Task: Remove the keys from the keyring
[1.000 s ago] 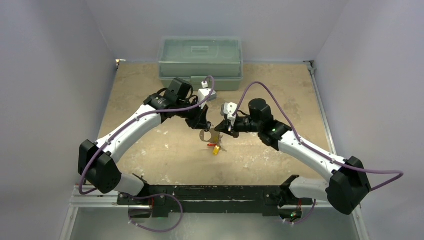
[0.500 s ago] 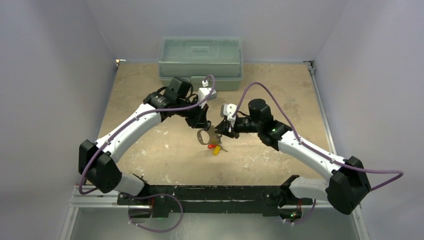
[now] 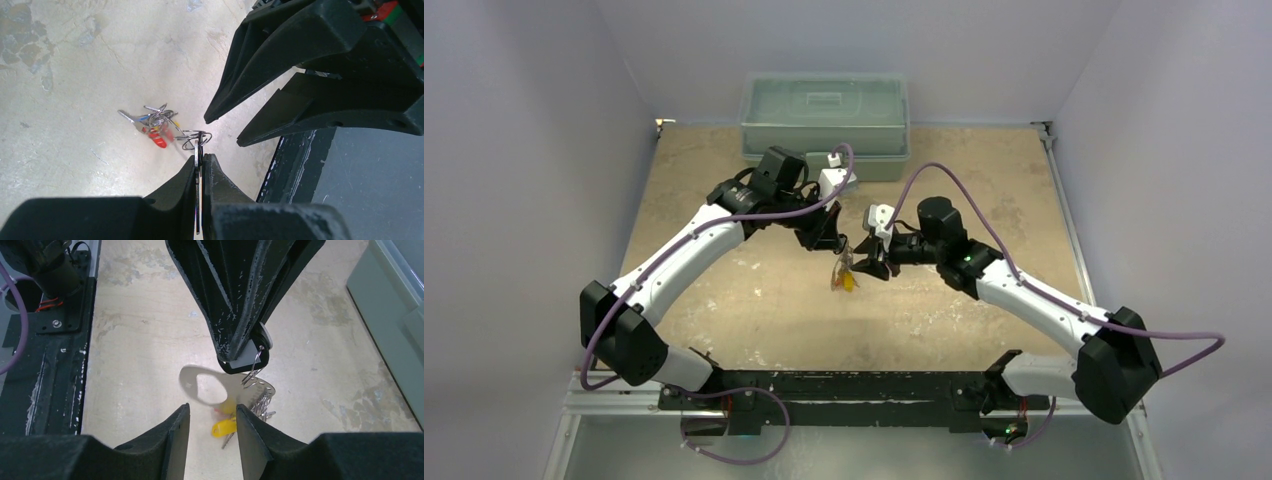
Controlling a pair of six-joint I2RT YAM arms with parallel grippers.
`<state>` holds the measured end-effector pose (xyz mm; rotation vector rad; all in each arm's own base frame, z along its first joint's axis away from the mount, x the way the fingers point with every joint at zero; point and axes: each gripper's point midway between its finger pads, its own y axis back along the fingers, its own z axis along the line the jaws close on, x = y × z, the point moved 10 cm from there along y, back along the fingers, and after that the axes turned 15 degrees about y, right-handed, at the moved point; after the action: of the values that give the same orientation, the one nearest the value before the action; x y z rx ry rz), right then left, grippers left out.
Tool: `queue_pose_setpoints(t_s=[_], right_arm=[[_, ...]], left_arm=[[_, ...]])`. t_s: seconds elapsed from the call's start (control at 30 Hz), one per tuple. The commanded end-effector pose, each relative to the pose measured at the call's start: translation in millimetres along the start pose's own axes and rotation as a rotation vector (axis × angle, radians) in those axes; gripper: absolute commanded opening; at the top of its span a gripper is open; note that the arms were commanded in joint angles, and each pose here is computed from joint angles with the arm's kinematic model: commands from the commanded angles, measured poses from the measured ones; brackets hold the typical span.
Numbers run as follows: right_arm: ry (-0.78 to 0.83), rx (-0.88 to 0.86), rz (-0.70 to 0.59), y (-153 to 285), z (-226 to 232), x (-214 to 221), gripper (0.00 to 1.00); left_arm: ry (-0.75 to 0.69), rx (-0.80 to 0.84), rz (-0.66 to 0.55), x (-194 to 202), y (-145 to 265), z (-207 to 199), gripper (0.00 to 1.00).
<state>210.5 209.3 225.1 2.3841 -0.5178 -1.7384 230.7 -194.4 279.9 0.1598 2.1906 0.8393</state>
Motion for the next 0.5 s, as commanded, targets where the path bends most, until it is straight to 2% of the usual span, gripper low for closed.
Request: queue_pose_setpoints(t_s=[0.0, 0.47], right_arm=[[0.024, 0.067, -0.046, -0.6, -14.0, -18.6, 0.43], [0.031, 0.079, -0.062, -2.5, -21.7, -27.2, 0.42]], left_arm=[[-0.058, 0.034, -0.049, -10.0, 10.3, -7.5, 0.0], [-0.072, 0.065, -0.024, -5.2, 8.4, -8.7, 0.0]])
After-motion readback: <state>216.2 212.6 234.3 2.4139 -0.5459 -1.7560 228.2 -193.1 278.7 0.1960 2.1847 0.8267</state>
